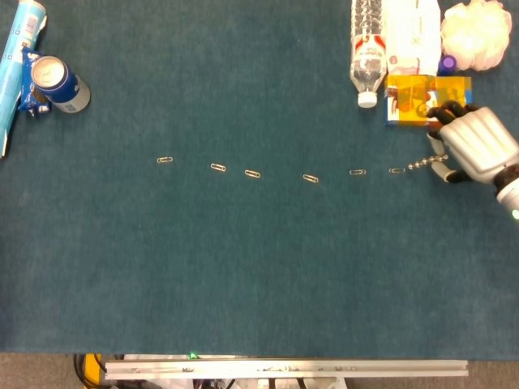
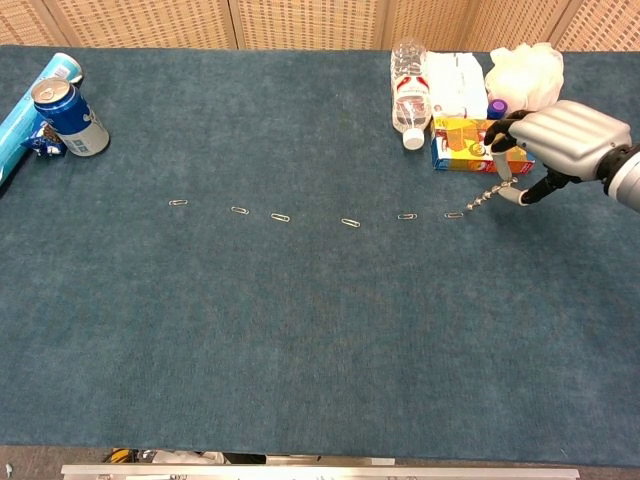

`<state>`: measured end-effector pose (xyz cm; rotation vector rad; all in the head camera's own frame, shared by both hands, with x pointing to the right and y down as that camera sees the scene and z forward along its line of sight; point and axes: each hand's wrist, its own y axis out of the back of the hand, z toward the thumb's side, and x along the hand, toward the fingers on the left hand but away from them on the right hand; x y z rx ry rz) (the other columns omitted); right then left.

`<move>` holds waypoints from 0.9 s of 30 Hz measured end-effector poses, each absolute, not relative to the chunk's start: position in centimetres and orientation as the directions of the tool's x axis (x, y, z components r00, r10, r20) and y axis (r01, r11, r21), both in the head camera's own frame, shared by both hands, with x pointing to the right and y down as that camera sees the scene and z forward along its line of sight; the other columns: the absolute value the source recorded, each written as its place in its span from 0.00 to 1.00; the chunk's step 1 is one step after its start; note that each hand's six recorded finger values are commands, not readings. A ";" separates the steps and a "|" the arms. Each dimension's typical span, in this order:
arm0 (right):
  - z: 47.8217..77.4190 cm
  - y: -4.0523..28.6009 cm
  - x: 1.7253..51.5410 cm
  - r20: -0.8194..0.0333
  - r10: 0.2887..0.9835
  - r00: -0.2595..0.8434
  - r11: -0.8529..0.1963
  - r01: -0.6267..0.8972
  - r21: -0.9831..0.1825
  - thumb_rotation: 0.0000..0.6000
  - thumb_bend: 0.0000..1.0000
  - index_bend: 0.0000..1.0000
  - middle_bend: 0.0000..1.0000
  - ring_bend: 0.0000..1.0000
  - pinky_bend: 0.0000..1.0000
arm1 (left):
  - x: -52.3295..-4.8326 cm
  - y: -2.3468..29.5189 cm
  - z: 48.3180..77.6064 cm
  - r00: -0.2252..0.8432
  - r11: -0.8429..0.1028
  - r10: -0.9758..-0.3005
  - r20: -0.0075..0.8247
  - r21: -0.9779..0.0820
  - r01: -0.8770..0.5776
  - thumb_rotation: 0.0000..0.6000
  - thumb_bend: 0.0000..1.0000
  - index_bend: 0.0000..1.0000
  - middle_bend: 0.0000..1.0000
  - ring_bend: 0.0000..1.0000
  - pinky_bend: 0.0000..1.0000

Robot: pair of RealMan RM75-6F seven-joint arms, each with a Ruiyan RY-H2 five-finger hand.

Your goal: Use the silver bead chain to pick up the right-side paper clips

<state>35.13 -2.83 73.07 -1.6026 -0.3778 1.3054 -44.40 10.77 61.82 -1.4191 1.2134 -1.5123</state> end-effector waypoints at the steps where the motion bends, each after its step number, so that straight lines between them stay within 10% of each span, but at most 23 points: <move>1: 73.2 -2.9 35.0 -0.561 0.741 0.370 -0.459 -0.331 -0.825 1.00 0.32 0.60 0.26 0.18 0.34 | -44.4 10.8 61.8 -0.133 -0.295 -0.943 0.306 -0.951 -0.095 1.00 0.12 0.35 0.36 0.30 0.43; 27: 73.0 -3.8 29.4 -0.548 0.697 0.463 -0.423 -0.352 -0.835 1.00 0.32 0.60 0.26 0.18 0.34 | -45.2 10.9 61.0 -0.155 -0.276 -0.944 0.291 -0.955 -0.107 1.00 0.12 0.35 0.36 0.30 0.43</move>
